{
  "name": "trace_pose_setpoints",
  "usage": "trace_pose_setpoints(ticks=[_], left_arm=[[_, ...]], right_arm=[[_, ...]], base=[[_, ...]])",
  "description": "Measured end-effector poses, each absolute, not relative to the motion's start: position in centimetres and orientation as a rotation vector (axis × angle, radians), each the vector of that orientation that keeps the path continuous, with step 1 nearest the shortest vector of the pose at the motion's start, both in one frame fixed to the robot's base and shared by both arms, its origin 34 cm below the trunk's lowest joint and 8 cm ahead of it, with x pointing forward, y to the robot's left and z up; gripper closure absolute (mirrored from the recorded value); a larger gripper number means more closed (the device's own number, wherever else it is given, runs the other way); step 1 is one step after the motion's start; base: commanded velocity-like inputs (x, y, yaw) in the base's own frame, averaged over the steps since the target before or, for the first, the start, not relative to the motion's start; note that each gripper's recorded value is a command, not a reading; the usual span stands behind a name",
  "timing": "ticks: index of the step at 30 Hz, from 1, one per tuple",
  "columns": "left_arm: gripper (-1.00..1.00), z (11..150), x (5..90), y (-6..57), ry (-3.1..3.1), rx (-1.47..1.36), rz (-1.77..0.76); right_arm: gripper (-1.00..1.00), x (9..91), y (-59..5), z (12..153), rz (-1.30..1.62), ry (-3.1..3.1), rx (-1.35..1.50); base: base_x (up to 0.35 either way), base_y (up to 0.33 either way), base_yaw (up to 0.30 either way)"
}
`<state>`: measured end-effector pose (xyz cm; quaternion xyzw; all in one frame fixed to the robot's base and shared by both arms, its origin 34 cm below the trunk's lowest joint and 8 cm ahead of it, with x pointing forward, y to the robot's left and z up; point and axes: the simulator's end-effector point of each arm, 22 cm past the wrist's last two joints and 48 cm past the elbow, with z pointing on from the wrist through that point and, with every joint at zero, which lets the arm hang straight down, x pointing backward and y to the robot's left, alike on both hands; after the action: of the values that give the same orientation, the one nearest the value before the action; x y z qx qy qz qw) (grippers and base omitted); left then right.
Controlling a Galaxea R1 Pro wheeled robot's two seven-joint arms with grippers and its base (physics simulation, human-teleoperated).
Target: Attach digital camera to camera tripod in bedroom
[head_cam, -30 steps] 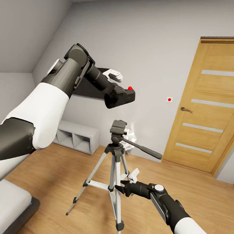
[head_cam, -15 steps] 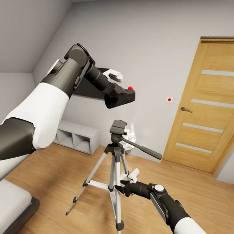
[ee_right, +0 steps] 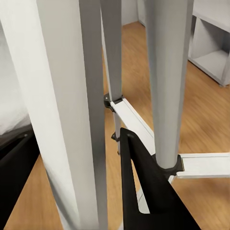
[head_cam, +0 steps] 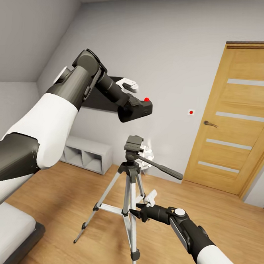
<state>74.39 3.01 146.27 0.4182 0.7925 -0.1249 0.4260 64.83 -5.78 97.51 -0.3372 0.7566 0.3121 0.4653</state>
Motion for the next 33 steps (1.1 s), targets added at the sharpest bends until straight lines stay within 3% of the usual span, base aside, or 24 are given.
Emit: trace_pose_setpoints(ticks=[33], left_arm=[[1.00,146.3,74.4,2.9,1.980,1.047,-0.313]], right_arm=[[1.00,64.8,-6.4,96.6,0.761,1.888,-0.806]], base=[[0.000,0.000,0.000]])
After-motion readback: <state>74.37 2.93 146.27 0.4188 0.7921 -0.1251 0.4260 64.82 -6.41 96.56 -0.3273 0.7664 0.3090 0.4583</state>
